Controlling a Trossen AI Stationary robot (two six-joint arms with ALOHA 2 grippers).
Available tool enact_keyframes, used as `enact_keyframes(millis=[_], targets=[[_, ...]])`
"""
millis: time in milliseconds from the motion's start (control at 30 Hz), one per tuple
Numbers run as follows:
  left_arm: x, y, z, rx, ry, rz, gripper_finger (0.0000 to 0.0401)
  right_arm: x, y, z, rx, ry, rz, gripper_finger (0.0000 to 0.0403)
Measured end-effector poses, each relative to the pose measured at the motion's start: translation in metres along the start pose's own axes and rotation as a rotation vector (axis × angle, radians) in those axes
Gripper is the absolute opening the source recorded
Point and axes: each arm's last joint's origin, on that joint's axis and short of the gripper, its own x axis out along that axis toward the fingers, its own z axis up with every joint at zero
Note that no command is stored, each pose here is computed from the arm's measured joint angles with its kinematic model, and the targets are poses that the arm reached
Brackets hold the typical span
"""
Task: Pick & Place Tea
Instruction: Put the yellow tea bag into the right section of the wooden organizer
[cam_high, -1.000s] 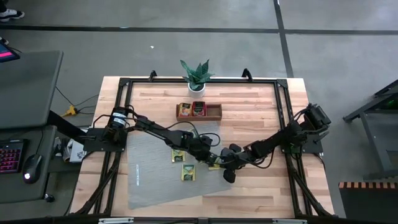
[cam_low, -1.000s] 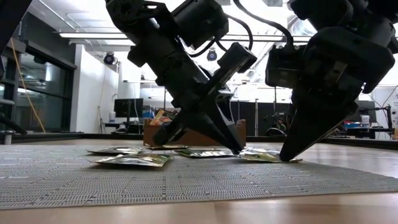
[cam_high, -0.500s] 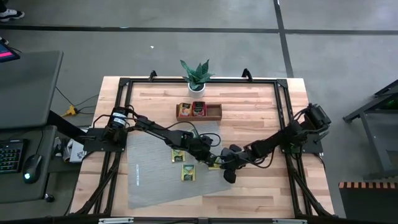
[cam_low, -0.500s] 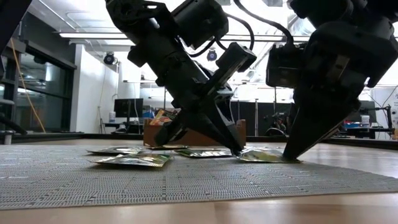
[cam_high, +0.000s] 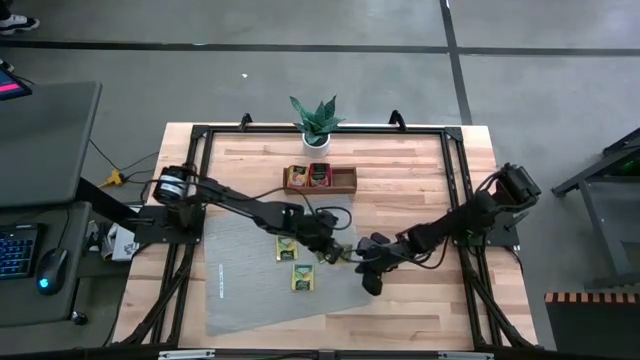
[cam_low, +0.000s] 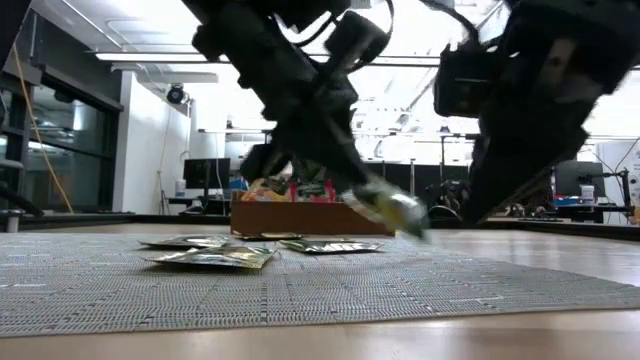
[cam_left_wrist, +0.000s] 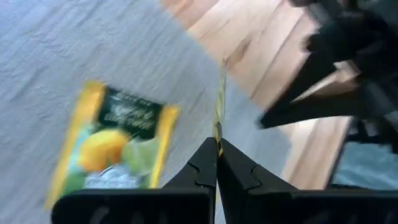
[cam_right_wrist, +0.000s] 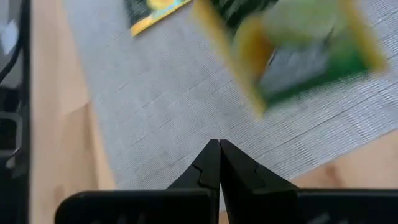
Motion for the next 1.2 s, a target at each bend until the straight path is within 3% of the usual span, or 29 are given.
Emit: enact_keyframes(millis=[167, 267, 500, 767, 867, 967, 1033, 1100, 1200], targets=[[-0.028, -0.004, 0.006, 0.091, 0.014, 0.051, 0.0000, -0.007, 0.014, -0.009, -0.008, 0.022, 0.055, 0.0000], [-0.046, -0.010, 0.014, 0.184, 0.057, 0.144, 0.0000, -0.011, 0.020, -0.013, -0.011, 0.031, 0.078, 0.0000], [-0.103, -0.054, 0.061, 0.515, 0.040, 0.208, 0.0000, -0.014, 0.026, -0.017, -0.023, 0.031, 0.104, 0.0000], [-0.147, -0.056, 0.126, 0.612, 0.067, 0.327, 0.0000, -0.014, 0.025, -0.017, -0.025, 0.034, 0.098, 0.0000], [-0.152, -0.054, 0.150, 0.642, 0.052, 0.344, 0.0000, -0.014, 0.026, -0.018, -0.026, 0.036, 0.097, 0.0000], [-0.158, -0.043, 0.160, 0.665, 0.123, 0.399, 0.0000, -0.014, 0.027, -0.021, -0.036, 0.052, 0.094, 0.0000], [-0.151, -0.042, 0.173, 0.709, 0.084, 0.393, 0.0000, -0.015, 0.029, -0.027, -0.038, 0.063, 0.084, 0.0000], [-0.153, -0.031, 0.175, 0.723, 0.164, 0.441, 0.0000, -0.016, 0.032, -0.033, -0.031, 0.065, 0.064, 0.0000], [-0.139, -0.027, 0.185, 0.802, 0.144, 0.468, 0.0000, -0.019, 0.035, -0.044, -0.017, 0.054, 0.012, 0.0000]])
